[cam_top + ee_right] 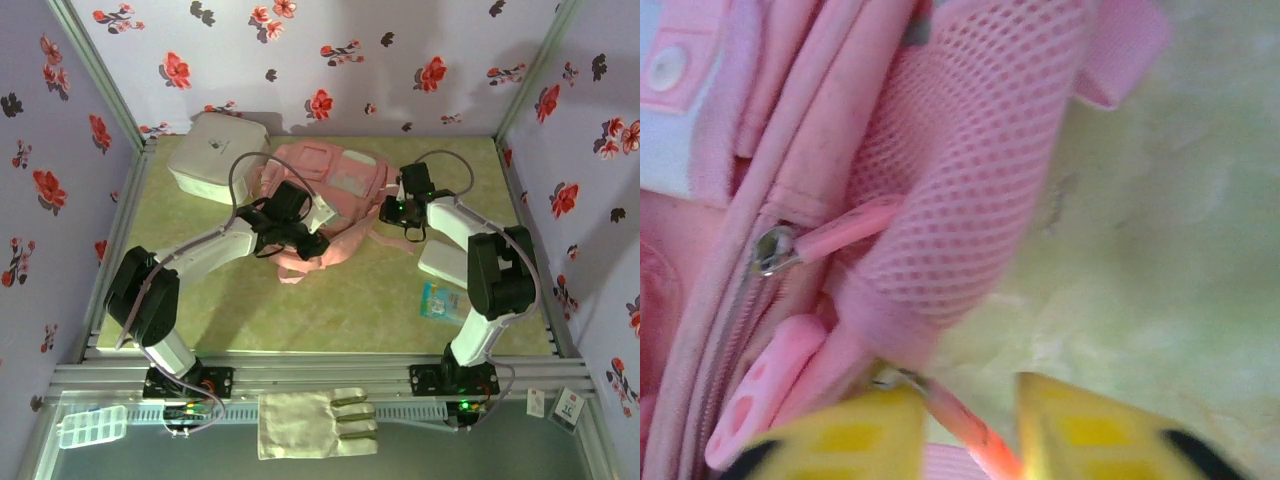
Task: Pack the student bag
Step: Zip the student bag at the center of the table, then unzip the student bag at the center of the table.
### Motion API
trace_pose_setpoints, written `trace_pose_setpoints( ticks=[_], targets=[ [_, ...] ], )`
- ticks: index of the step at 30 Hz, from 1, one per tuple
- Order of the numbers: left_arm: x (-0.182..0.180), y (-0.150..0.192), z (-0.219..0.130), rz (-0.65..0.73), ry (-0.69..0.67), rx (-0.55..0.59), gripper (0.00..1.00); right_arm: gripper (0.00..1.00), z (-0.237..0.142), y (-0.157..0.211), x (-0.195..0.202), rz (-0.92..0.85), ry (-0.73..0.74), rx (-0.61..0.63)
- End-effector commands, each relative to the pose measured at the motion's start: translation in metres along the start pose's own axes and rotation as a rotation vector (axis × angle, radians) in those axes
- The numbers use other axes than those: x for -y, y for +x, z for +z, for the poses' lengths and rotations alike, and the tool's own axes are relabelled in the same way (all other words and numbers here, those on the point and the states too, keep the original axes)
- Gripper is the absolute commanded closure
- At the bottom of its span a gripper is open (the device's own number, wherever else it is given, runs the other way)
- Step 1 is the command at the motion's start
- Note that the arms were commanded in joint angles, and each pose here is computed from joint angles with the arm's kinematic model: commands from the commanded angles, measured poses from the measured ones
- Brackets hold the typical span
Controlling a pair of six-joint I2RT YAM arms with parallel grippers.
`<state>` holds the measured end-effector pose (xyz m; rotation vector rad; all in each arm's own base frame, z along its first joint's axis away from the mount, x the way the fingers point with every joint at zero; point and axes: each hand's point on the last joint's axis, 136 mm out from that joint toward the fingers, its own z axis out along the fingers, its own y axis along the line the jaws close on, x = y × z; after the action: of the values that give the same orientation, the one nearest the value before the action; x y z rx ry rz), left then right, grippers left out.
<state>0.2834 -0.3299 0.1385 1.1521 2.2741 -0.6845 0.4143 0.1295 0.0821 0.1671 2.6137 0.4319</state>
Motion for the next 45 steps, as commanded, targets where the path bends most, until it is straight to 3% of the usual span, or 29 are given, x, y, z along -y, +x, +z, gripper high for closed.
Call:
trace_pose_setpoints(
  ticks=[1, 3, 8, 12, 20, 25, 35, 45],
  targets=[
    [0.013, -0.012, -0.022, -0.025, 0.019, 0.03, 0.68, 0.48, -0.036, -0.029, 0.005, 0.015, 0.021, 0.142],
    [0.012, -0.019, -0.029, -0.013, 0.002, 0.035, 0.52, 0.37, -0.052, -0.029, 0.002, 0.021, -0.001, 0.189],
    [-0.004, -0.033, -0.039, 0.065, -0.103, 0.028, 0.27, 0.24, -0.076, -0.029, 0.003, 0.05, -0.011, 0.262],
    [-0.028, -0.034, -0.034, 0.184, -0.221, -0.025, 0.19, 0.21, -0.082, -0.027, -0.002, 0.072, -0.056, 0.286],
    [-0.047, -0.013, -0.002, 0.4, -0.21, -0.271, 0.24, 0.19, -0.085, -0.026, -0.007, 0.087, -0.089, 0.277],
    [-0.051, -0.02, 0.015, 0.49, -0.205, -0.231, 0.23, 0.19, -0.085, -0.024, -0.009, 0.099, -0.102, 0.278],
    [-0.06, -0.004, 0.051, 0.56, -0.138, -0.31, 0.25, 0.18, -0.09, -0.025, -0.007, 0.143, -0.108, 0.306],
    [-0.089, -0.028, 0.055, 0.604, -0.294, -0.264, 0.44, 0.19, -0.092, -0.027, -0.008, 0.149, -0.107, 0.308]
  ],
)
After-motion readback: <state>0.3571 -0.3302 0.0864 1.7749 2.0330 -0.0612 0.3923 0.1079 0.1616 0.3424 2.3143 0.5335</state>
